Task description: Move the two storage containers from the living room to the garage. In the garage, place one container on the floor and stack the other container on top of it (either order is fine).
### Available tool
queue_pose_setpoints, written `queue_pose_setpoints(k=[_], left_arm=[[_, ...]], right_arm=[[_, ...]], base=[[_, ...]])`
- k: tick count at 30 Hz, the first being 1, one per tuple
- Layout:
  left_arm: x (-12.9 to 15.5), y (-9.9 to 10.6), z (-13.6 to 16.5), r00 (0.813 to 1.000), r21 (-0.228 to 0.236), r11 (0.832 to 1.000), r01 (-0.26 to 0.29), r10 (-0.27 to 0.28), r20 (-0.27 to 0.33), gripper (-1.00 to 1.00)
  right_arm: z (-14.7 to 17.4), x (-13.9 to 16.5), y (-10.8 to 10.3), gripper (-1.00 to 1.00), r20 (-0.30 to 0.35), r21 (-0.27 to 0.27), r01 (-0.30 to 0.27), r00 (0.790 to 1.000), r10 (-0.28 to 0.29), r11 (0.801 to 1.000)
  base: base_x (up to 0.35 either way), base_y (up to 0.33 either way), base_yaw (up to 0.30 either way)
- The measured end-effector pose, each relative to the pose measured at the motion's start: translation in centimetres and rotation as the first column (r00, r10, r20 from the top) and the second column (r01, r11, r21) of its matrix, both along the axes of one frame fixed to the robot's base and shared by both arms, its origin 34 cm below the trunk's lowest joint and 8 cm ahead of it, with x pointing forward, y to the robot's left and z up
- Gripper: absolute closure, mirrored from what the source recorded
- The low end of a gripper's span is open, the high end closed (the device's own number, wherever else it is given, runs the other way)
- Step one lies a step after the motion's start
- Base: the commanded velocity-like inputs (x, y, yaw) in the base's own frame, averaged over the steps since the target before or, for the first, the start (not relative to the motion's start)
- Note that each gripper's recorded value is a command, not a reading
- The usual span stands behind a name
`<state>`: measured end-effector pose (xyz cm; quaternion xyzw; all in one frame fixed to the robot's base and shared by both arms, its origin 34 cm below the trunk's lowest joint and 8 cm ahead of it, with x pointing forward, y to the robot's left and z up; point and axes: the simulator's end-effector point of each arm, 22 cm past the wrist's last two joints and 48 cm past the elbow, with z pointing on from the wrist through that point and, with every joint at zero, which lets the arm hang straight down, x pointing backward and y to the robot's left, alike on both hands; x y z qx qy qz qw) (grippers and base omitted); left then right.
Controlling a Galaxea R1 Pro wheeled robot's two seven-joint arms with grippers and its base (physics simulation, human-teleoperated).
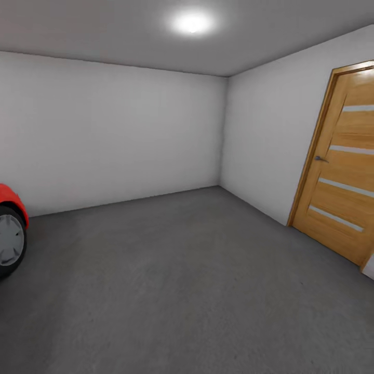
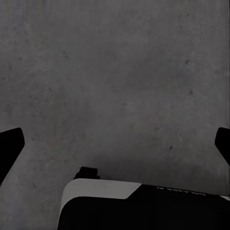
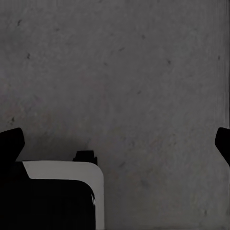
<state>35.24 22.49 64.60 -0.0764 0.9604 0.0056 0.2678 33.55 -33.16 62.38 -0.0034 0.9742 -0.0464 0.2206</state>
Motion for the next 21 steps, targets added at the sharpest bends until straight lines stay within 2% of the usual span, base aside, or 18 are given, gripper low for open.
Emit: queue_pose_setpoints(k=[21], left_arm=[[-0.6, 0.2, 1.4, 1.0, 0.007, 1.0, -0.003, 0.003, -0.004, -1.0]], right_arm=[[1.4, -0.6, 0.0, -1.0, 0.0, 0.0, 0.0, 1.0, 0.0, 1.0]], base=[[0.327, 0.0, -0.277]])
